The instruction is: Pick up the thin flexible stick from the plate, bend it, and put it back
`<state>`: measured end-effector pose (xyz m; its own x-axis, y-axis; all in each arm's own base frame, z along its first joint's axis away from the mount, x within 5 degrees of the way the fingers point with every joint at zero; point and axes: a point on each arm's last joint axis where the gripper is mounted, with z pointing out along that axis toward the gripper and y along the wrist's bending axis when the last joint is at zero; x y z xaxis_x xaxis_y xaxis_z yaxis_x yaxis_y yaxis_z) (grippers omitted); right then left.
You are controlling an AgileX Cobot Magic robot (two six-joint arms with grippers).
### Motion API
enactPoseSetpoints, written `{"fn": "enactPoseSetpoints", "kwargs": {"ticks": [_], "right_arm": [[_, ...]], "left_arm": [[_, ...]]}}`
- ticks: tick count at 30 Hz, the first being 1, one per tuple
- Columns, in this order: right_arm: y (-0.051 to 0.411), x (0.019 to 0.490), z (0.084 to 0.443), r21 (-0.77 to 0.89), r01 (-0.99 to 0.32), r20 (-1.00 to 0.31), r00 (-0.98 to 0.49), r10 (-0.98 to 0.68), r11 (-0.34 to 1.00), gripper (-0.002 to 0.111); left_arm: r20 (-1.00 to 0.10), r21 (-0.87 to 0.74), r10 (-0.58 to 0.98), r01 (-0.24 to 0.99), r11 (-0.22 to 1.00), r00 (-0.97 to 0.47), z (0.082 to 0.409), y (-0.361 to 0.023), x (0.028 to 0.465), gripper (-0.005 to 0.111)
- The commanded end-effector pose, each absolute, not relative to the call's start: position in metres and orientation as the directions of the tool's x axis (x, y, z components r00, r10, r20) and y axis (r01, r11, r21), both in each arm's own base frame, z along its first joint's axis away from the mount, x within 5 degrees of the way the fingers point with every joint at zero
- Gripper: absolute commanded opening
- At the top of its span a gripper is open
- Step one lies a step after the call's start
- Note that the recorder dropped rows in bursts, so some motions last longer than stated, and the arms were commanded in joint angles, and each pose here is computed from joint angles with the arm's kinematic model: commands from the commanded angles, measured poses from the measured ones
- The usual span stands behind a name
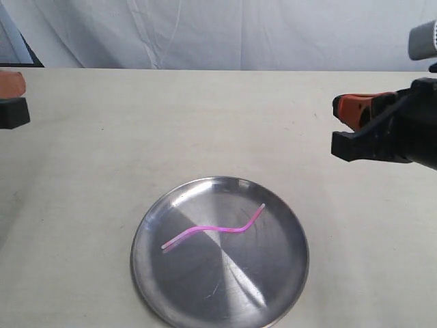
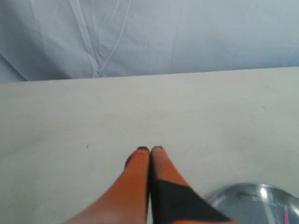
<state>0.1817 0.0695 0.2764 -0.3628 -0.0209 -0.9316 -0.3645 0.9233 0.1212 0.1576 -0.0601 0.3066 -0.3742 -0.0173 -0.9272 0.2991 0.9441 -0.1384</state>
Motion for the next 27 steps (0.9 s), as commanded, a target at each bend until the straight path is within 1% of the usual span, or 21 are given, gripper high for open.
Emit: {"fn": "enactPoseSetpoints", "kwargs": {"ticks": [1, 7, 9, 11, 12, 13, 15, 16, 19, 20, 21, 22, 23, 24, 25, 26, 27], "right_arm": [[0.065, 0.17, 0.284, 0.121, -0.366, -0.948, -0.318, -0.002, 0.923, 0.002], [0.064, 0.168, 0.286, 0.12, -0.368, -0.953, -0.304, 0.002, 0.922, 0.002], [0.062, 0.161, 0.293, 0.117, -0.369, -0.963, -0.268, 0.015, 0.922, 0.002], [0.056, 0.145, 0.308, 0.111, -0.381, -0.983, -0.181, 0.044, 0.918, 0.002], [0.048, 0.128, 0.318, 0.07, -0.378, -0.995, -0.089, 0.04, 0.923, 0.002], [0.04, 0.114, 0.322, 0.065, -0.35, -0.998, -0.025, 0.059, 0.934, 0.002], [0.027, 0.089, 0.328, 0.123, -0.306, -0.986, 0.073, 0.152, 0.944, 0.002], [0.024, 0.079, 0.33, 0.133, -0.297, -0.978, 0.114, 0.173, 0.946, 0.002], [0.023, 0.061, 0.328, 0.069, -0.313, -0.972, 0.191, 0.134, 0.947, 0.002], [0.021, 0.062, 0.324, 0.085, -0.295, -0.972, 0.184, 0.144, 0.952, 0.002], [0.014, 0.064, 0.317, 0.192, -0.233, -0.959, 0.162, 0.232, 0.953, 0.002], [0.003, 0.067, 0.305, 0.316, -0.106, -0.943, 0.077, 0.324, 0.943, 0.002], [0.0, 0.068, 0.298, 0.33, -0.055, -0.943, 0.023, 0.331, 0.943, 0.002], [-0.002, 0.068, 0.285, 0.269, 0.009, -0.957, -0.11, 0.268, 0.963, 0.002], [-0.002, 0.067, 0.279, 0.237, 0.022, -0.957, -0.167, 0.237, 0.971, 0.002], [0.0, 0.066, 0.27, 0.16, 0.0, -0.958, -0.242, 0.156, 0.987, 0.002], [0.001, 0.066, 0.267, 0.14, -0.016, -0.958, -0.253, 0.132, 0.99, 0.002]], "left_arm": [[-0.909, -0.15, -0.017, 0.287, 0.946, -0.416, 0.303, -0.057, 0.151, 0.0], [-0.91, -0.145, -0.013, 0.289, 0.946, -0.415, 0.303, -0.057, 0.151, 0.0], [-0.91, -0.145, -0.013, 0.289, 0.946, -0.415, 0.303, -0.057, 0.151, 0.0], [-0.91, -0.145, -0.013, 0.289, 0.946, -0.415, 0.303, -0.057, 0.151, 0.0], [-0.91, -0.145, -0.013, 0.289, 0.946, -0.415, 0.303, -0.057, 0.151, 0.0], [-0.91, -0.145, -0.013, 0.289, 0.946, -0.415, 0.303, -0.057, 0.151, 0.0], [-0.91, -0.145, -0.013, 0.289, 0.946, -0.415, 0.303, -0.057, 0.151, 0.0], [-0.91, -0.145, -0.013, 0.289, 0.946, -0.415, 0.303, -0.057, 0.151, 0.0], [-0.91, -0.145, -0.013, 0.289, 0.946, -0.415, 0.303, -0.057, 0.151, 0.0], [-0.91, -0.145, -0.013, 0.289, 0.946, -0.415, 0.303, -0.057, 0.151, 0.0], [-0.91, -0.145, -0.013, 0.289, 0.946, -0.415, 0.303, -0.057, 0.151, 0.0], [-0.91, -0.145, -0.013, 0.289, 0.946, -0.415, 0.303, -0.057, 0.151, 0.0], [-0.91, -0.145, -0.013, 0.289, 0.946, -0.415, 0.303, -0.057, 0.151, 0.0], [-0.91, -0.145, -0.013, 0.289, 0.946, -0.415, 0.303, -0.057, 0.151, 0.0], [-0.91, -0.143, -0.011, 0.29, 0.946, -0.414, 0.303, -0.057, 0.151, 0.0], [-0.911, -0.14, -0.009, 0.29, 0.947, -0.413, 0.303, -0.057, 0.151, 0.0], [-0.911, -0.14, -0.009, 0.29, 0.947, -0.413, 0.303, -0.057, 0.151, 0.0]]}}
